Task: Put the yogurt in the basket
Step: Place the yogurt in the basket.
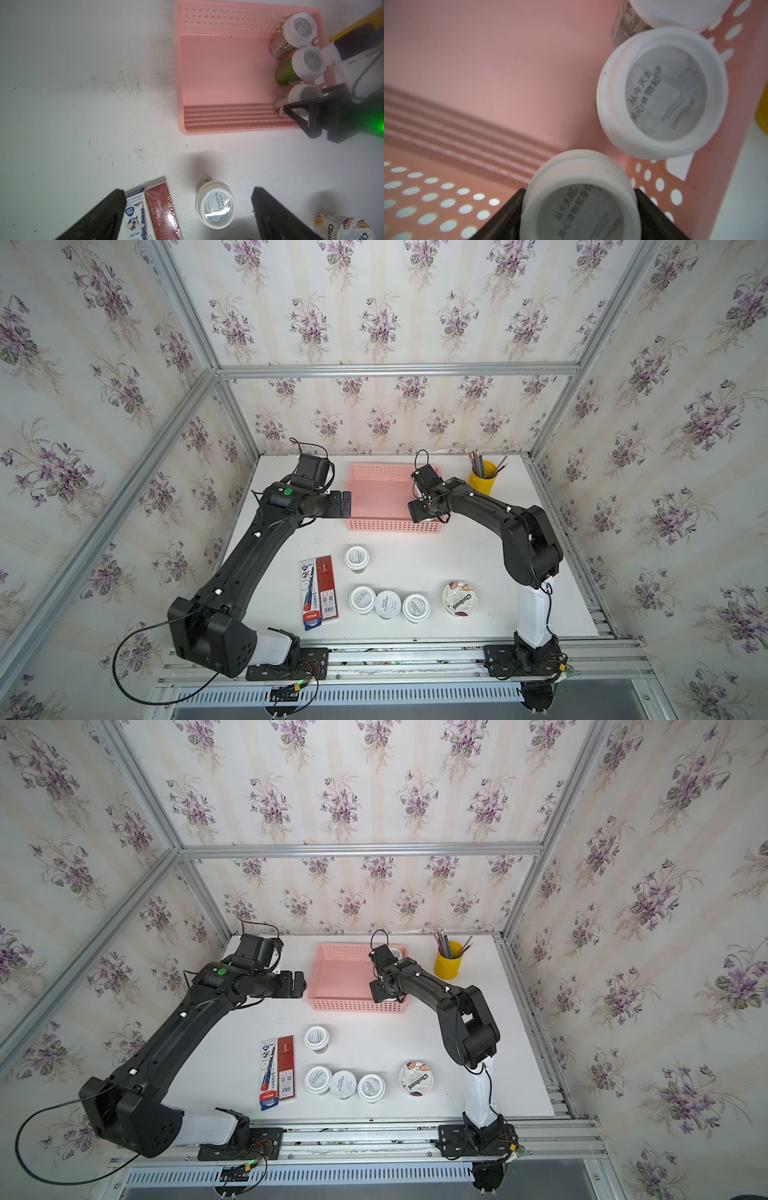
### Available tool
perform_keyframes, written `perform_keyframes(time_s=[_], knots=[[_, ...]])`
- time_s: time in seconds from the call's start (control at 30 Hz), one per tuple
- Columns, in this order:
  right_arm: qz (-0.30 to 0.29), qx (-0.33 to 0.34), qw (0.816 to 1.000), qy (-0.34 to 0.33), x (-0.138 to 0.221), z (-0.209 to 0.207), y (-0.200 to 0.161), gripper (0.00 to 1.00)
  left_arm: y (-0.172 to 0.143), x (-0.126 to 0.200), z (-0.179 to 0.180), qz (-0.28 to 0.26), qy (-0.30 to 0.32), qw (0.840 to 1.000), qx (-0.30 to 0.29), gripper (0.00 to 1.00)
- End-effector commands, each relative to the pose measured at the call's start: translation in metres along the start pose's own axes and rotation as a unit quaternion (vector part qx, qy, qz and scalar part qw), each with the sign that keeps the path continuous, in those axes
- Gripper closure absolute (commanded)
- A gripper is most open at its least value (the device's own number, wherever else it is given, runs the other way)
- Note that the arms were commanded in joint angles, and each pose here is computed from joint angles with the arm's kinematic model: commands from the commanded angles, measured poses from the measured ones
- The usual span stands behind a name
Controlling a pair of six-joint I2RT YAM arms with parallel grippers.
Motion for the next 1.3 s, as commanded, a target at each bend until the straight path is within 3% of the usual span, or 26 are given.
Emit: perform_keyframes(time_s=[0.0, 0.33, 0.7, 1.27], knots=[[-0.007, -0.001, 1.0, -0.012, 0.008, -0.004, 0.001, 0.18, 0.003, 0.003, 0.0, -0.014, -0.002, 1.0, -0.005, 0.01], [-0.01, -0.003, 1.0, -0.019, 0.017, -0.007, 0.002, 0.14, 0.003, 0.01, 0.0, -0.023, -0.008, 1.0, -0.003, 0.01], [-0.012, -0.005, 1.0, -0.017, 0.02, -0.007, 0.002, 0.25, 0.002, 0.011, -0.001, -0.023, -0.015, 1.0, -0.002, 0.01], [-0.012, -0.005, 0.999, -0.045, 0.025, -0.015, -0.005, 0.29, 0.002, 0.01, -0.002, -0.021, -0.015, 1.0, -0.002, 0.01]])
Point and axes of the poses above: each gripper's point midway between its finger pads, its own x axis back along the fingers, its own z axis along the line the jaws close on, y = z × x, the point moved 5 cm from there along x, back along the fingers, and after that the axes turned 7 degrees about x, right-handed, at the moved point
